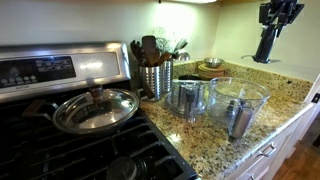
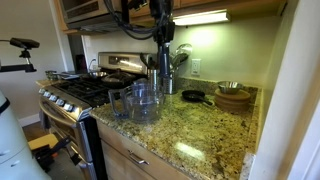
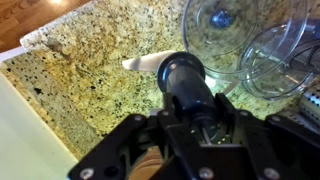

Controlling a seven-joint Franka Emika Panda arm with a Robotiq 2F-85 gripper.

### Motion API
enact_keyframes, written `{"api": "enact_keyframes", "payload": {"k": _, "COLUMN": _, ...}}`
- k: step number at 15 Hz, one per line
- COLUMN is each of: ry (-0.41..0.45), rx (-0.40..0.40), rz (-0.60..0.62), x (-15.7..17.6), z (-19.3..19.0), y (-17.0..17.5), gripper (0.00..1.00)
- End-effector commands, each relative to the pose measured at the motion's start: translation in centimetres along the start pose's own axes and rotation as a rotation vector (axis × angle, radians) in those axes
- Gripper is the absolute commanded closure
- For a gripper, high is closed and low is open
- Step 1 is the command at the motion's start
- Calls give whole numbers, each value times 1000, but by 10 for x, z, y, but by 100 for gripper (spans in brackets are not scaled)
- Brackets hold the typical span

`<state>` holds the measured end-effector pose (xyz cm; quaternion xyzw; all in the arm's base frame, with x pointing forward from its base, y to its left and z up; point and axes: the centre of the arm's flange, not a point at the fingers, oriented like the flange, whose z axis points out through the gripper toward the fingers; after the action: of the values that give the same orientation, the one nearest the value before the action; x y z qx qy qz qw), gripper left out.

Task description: Put the blade in the food processor jar

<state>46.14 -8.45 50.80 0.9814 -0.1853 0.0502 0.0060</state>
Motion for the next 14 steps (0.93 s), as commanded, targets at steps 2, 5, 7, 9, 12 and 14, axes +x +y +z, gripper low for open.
{"api": "enact_keyframes", "payload": {"k": 2, "ry": -34, "rx": 2, "rz": -130, "x": -31, "z": -3, "y": -52, "gripper": 81}}
{"api": "enact_keyframes", "payload": {"k": 5, "ry": -58, "rx": 23, "rz": -182, "x": -42, "z": 10, "y": -81, "gripper": 81}}
{"api": "enact_keyframes", "payload": {"k": 7, "ry": -74, "rx": 43, "rz": -205, "x": -48, "z": 20, "y": -94, "gripper": 81}}
{"api": "enact_keyframes", "payload": {"k": 9, "ry": -83, "rx": 56, "rz": -223, "x": -52, "z": 31, "y": -103, "gripper": 81}}
{"api": "enact_keyframes", "payload": {"k": 12, "ry": -101, "rx": 57, "rz": -230, "x": -54, "z": 47, "y": -108, "gripper": 81}}
{"api": "enact_keyframes", "payload": {"k": 14, "ry": -102, "rx": 63, "rz": -231, "x": -52, "z": 58, "y": -109, "gripper": 81}}
